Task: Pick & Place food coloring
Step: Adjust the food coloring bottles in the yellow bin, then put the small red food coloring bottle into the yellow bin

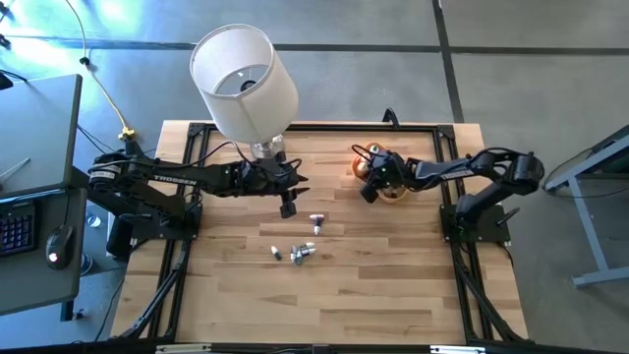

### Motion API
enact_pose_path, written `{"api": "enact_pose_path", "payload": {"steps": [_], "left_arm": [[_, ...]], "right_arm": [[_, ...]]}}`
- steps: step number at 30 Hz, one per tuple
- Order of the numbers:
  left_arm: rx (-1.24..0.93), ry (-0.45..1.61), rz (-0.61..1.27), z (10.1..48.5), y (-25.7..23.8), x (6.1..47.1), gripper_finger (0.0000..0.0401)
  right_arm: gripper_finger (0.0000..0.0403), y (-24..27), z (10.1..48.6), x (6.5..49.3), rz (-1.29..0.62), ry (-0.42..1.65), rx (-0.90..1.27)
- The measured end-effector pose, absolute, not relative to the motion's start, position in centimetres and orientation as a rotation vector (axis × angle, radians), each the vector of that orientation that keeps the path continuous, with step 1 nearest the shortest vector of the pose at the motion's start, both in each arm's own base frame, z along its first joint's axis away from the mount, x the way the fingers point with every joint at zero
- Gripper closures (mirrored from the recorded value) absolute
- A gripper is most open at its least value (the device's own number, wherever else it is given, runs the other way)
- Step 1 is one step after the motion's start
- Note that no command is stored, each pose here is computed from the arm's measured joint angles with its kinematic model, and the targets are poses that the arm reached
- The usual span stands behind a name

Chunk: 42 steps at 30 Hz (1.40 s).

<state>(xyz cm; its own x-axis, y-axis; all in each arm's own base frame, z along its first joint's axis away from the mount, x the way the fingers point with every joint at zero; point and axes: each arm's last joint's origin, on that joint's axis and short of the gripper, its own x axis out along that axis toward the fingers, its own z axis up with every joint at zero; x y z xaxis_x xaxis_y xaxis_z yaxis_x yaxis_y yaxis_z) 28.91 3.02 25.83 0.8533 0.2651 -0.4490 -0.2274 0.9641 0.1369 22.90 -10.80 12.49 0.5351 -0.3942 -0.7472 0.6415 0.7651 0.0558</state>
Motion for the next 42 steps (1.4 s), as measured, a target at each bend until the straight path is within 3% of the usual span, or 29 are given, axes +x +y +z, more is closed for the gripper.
{"api": "enact_pose_path", "payload": {"steps": [9,17,25,30,42], "left_arm": [[0.08,0.483,0.261,25.8,3.0,28.9,0.0282],[0.073,0.496,0.229,25.7,2.9,28.9,0.0282],[0.076,0.563,0.032,24.4,2.4,29.3,0.0282],[0.102,0.614,0.027,22.9,2.5,30.1,0.0281],[0.082,0.644,-0.085,17.4,2.5,33.5,0.0226]], "right_arm": [[0.0402,-10.0,15.6,21.2,-0.611,0.772,0.351],[0.0403,-8.6,20.1,19.7,-0.505,0.577,0.339],[0.0403,-4.2,22.4,19.4,-0.281,0.474,0.276],[0.0403,-1.2,23.1,19.8,-0.218,0.418,0.218],[0.0403,1.9,25.2,19.2,-0.168,0.252,0.132]]}}
